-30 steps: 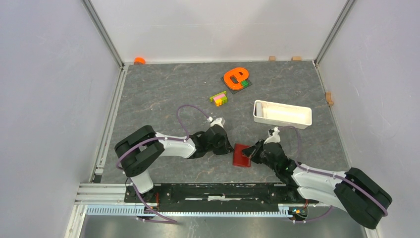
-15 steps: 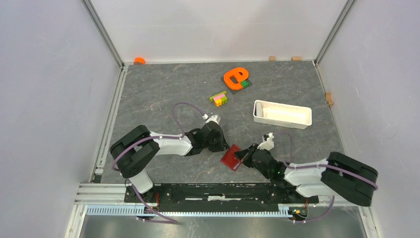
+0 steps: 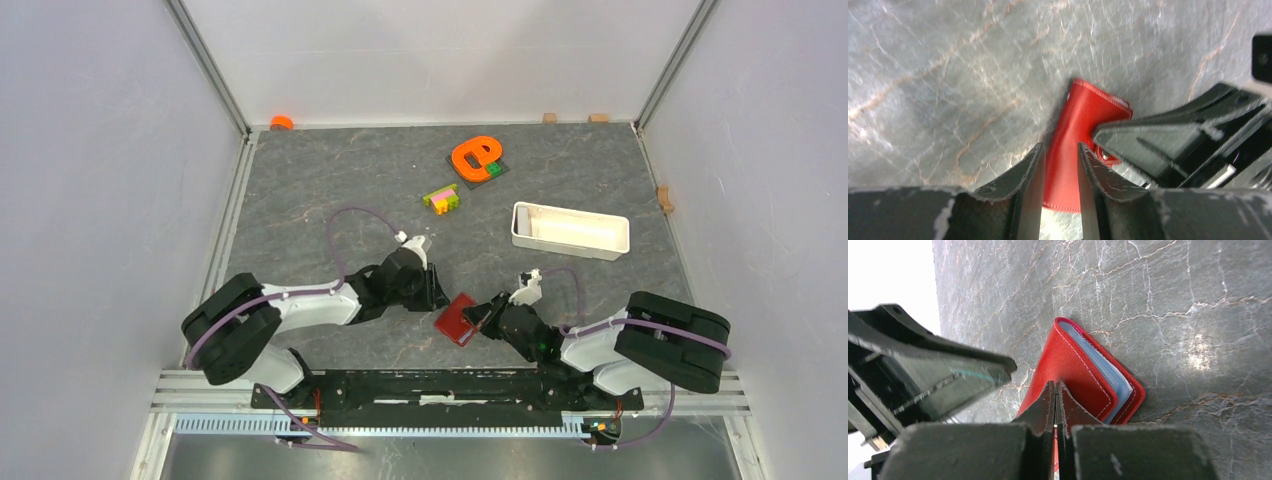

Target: Put the credit cards into the card holder

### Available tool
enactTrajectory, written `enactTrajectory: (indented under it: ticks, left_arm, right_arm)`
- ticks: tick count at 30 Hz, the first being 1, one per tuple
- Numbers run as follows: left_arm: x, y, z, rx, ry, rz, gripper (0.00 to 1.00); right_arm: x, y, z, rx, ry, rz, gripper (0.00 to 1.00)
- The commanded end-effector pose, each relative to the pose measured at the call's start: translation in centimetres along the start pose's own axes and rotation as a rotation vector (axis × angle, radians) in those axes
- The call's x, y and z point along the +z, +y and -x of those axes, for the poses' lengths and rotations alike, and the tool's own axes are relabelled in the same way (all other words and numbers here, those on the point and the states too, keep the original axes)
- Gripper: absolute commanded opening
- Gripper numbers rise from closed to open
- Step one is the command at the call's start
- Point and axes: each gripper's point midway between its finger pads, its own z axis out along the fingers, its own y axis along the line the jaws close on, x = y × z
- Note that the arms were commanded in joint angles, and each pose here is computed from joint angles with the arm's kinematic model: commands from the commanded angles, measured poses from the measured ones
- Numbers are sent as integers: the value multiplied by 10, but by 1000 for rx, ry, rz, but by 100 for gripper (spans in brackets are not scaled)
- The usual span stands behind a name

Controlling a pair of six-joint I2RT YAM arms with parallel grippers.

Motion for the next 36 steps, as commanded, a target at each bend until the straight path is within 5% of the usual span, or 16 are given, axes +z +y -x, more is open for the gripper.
enactTrajectory:
  ticks: [1,21,36]
  left_arm:
    - [-15,-19,-19,112,14,-105,39]
    - [12,-43,-30,90,15,-76,42]
    - [24,-4,-59,206,102,190,34]
  right_arm:
    - [-57,-162,-23,-355,204,-488,0]
    - [-55,-160,-27,-363,221,-484,0]
    - [-56,-161,-24,-369,208,-491,0]
